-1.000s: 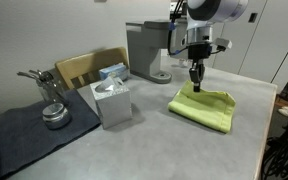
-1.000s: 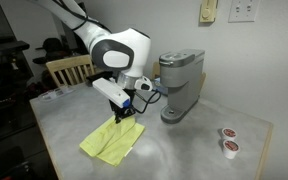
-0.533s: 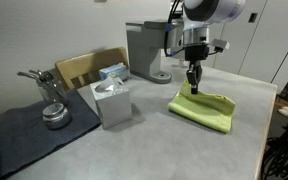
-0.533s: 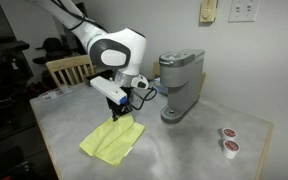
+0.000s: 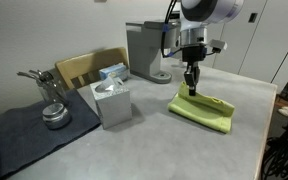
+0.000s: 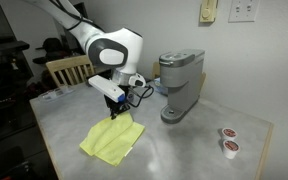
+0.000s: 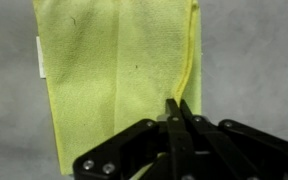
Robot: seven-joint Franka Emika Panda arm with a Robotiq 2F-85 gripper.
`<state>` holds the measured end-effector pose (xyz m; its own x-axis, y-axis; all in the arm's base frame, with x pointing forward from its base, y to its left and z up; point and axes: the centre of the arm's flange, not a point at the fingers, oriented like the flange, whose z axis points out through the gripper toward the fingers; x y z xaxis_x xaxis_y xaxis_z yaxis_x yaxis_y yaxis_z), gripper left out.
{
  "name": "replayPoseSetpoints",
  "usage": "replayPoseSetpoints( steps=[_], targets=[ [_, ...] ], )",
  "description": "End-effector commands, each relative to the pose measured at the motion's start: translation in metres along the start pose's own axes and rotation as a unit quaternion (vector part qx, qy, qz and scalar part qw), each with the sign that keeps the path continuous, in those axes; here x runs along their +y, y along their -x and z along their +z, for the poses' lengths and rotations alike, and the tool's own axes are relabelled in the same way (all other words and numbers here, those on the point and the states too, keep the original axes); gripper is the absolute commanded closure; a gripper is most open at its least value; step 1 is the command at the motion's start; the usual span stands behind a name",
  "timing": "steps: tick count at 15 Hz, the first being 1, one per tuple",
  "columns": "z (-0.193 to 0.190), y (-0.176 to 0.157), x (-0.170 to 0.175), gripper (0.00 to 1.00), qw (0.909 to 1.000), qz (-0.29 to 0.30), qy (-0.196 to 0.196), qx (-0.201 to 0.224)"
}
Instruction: Unfold the towel once
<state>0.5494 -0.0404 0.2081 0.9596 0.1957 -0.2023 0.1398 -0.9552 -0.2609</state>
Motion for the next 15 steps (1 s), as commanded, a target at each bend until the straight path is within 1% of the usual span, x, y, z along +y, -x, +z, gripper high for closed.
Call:
replayPoseSetpoints(
  steps=[1,15],
  targets=[
    [-0.003,-0.002,-0.01,0.99,1.0,0.003,0.005,-0.001],
    [0.005,-0.013,-0.042,0.99,0.9999,0.005,0.011,-0.004]
  ],
)
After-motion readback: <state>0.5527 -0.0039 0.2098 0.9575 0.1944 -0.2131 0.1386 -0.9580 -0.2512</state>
